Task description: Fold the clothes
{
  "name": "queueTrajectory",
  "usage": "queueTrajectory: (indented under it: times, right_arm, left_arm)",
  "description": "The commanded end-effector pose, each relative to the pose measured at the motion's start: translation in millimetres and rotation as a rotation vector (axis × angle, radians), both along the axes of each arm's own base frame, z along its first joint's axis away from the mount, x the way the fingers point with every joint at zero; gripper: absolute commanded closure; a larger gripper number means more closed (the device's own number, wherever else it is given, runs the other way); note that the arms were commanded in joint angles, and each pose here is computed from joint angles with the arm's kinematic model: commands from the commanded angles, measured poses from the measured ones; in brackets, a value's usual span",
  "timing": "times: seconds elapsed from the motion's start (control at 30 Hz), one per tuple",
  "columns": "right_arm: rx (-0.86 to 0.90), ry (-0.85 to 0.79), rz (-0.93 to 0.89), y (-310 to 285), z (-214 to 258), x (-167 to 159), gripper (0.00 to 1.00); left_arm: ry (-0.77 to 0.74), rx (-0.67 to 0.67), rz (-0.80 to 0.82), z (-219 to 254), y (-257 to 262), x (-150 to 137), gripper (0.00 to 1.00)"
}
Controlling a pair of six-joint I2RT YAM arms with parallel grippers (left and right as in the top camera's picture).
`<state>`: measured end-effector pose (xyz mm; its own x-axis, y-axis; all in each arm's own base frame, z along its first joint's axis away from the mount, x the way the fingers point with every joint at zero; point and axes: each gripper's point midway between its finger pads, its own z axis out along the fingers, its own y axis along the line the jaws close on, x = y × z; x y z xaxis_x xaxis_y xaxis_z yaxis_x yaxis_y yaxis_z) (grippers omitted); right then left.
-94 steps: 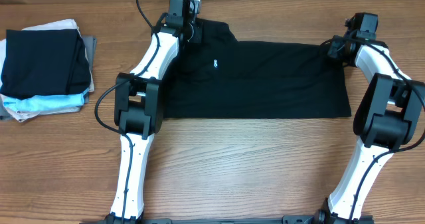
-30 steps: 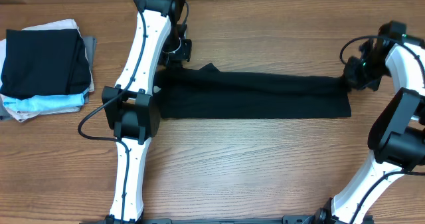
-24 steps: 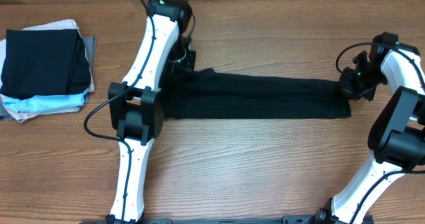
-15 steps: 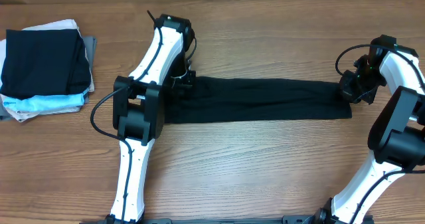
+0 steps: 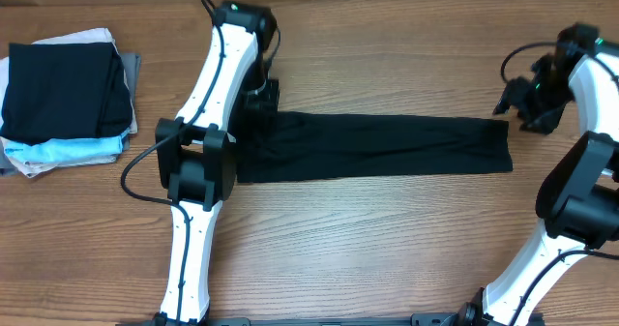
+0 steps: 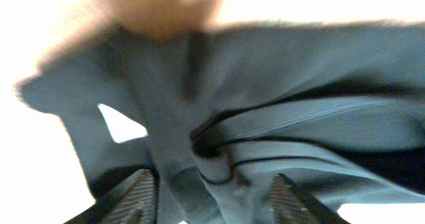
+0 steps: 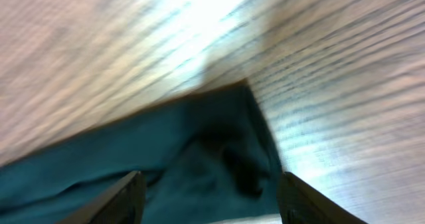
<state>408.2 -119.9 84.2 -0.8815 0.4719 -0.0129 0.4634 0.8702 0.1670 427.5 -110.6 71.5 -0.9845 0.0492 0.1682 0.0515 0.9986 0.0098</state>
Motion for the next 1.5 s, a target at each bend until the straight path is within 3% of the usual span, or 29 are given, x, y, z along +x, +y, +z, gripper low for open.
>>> queueTrajectory:
  times: [0.0, 0.07, 0.1, 0.13, 0.17, 0.2, 0.23, 0.27, 0.33, 0.7, 0.87, 1.17, 1.47]
  right_arm:
    - [-0.009, -0.109, 0.033, 6.5, 54.7, 11.1, 0.32]
    - [0.012, -0.104, 0.041, 14.4, 64.9, 7.1, 0.33]
    - [0.040, -0.096, 0.049, 22.5, 67.1, 4.0, 0.34]
    - [0.070, -0.086, 0.057, 30.6, 68.0, 1.0, 0.39]
    - [0.102, -0.074, 0.065, 39.5, 68.5, -1.8, 0.45]
    - [0.137, -0.062, 0.078, 50.8, 67.6, -4.0, 0.57]
    - [0.168, -0.056, 0.092, 61.6, 66.5, -4.8, 0.75]
    - [0.197, -0.054, 0.110, 73.1, 65.9, -4.8, 0.85]
    - [0.258, -0.066, 0.184, 102.0, 63.2, -2.3, 0.96]
    - [0.380, -0.070, 0.470, 241.9, 7.8, -8.9, 0.96]
    - [0.389, -0.095, 0.516, 285.0, -17.0, -13.3, 0.96]
    - [0.300, -0.150, 0.397, 308.0, -54.8, -2.3, 0.96]
    - [0.288, -0.191, 0.403, 317.6, -67.8, -1.7, 0.96]
  left_arm:
    - [-0.162, -0.089, 0.031, 58.2, -11.9, 15.9, 0.28]
    - [-0.177, -0.135, 0.030, 67.7, -20.2, 15.8, 0.29]
    - [-0.176, -0.153, 0.028, 69.8, -24.3, 14.6, 0.36]
    - [-0.173, -0.164, 0.025, 70.0, -27.0, 13.8, 0.53]
    - [-0.168, -0.177, 0.019, 69.8, -30.7, 12.7, 0.77]
    - [-0.158, -0.187, 0.018, 67.8, -34.3, 11.0, 0.96]
    - [-0.148, -0.197, 0.014, 66.2, -38.0, 9.1, 0.96]
    - [-0.138, -0.198, 0.011, 63.6, -40.3, 7.4, 0.96]
    - [-0.123, -0.189, -0.001, 58.3, -43.4, 4.1, 0.96]
    - [0.012, -0.152, 0.000, -5.0, -42.1, -15.4, 0.96]
    - [0.051, -0.140, 0.003, -28.4, -39.6, -23.9, 0.96]
    - [0.042, -0.143, 0.001, -32.7, -40.5, -22.0, 0.96]
    - [0.041, -0.144, 0.008, -32.8, -37.6, -20.8, 0.96]
